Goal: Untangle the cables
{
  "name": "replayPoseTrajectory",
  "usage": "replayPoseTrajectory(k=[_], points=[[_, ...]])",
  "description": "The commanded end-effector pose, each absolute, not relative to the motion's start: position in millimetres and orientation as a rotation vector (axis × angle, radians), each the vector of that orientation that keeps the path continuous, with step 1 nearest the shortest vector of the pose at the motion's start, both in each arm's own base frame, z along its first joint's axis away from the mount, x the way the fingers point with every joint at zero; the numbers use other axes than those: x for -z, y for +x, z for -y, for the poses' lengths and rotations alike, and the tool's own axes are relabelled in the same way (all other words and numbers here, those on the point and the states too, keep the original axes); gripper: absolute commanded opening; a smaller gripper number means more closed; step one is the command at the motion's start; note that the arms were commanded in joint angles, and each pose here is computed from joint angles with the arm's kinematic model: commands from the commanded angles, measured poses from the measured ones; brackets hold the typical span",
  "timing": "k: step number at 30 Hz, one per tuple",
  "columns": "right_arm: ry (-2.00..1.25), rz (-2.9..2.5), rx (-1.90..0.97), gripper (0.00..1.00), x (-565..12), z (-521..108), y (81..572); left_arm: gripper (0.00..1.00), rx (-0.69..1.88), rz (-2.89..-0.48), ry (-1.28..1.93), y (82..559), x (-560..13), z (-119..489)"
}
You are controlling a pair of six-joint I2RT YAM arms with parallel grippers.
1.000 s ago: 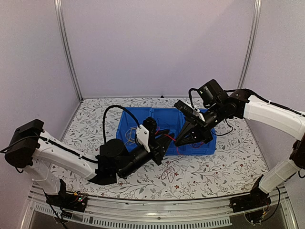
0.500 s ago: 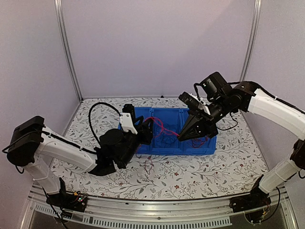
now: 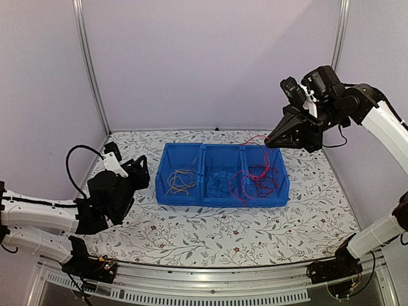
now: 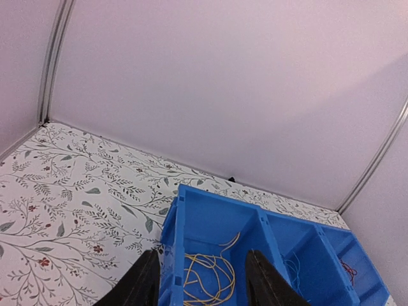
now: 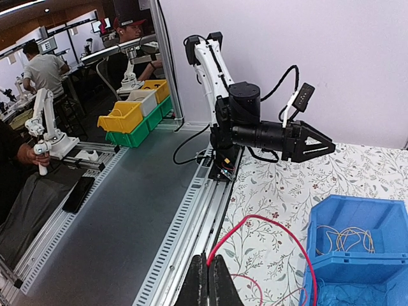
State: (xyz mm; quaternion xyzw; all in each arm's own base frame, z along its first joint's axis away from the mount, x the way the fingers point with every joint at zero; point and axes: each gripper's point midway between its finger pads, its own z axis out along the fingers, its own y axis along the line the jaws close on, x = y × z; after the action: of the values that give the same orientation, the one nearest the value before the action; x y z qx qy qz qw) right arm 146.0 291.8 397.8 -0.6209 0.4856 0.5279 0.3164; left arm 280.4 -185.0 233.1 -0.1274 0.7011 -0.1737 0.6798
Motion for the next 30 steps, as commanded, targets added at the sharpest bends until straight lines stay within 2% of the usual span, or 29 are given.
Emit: replayPoseTrajectory(k=[1,5,8,11,17,22,30], points=[[-1.598,-1.235,-1.369,0.0,-415,-282,148,0.45,0.381,-1.622,-0.28,273,-218,169],[-1.548,-1.271,-1.346,0.0,-416,-280,162,0.44,0.468,-1.629,-0.166,266,-221,185],[-1.532,-1.295,-1.351,0.0,-413,-281,167,0.45,0.621,-1.567,0.095,252,-242,229],[-1.521,-1.321,-1.36,0.0,-404,-284,173,0.55,0.722,-1.504,0.324,232,-261,279],[-1.453,-1.444,-1.36,0.0,-379,-293,196,0.63,0.676,-1.335,0.658,190,-296,369],[-1.446,-1.507,-1.413,0.0,-361,-298,203,0.75,0.611,-1.317,0.657,193,-309,413],[-1.503,-1.482,-1.499,0.0,-351,-306,184,0.85,0.512,-1.336,0.572,221,-317,449]])
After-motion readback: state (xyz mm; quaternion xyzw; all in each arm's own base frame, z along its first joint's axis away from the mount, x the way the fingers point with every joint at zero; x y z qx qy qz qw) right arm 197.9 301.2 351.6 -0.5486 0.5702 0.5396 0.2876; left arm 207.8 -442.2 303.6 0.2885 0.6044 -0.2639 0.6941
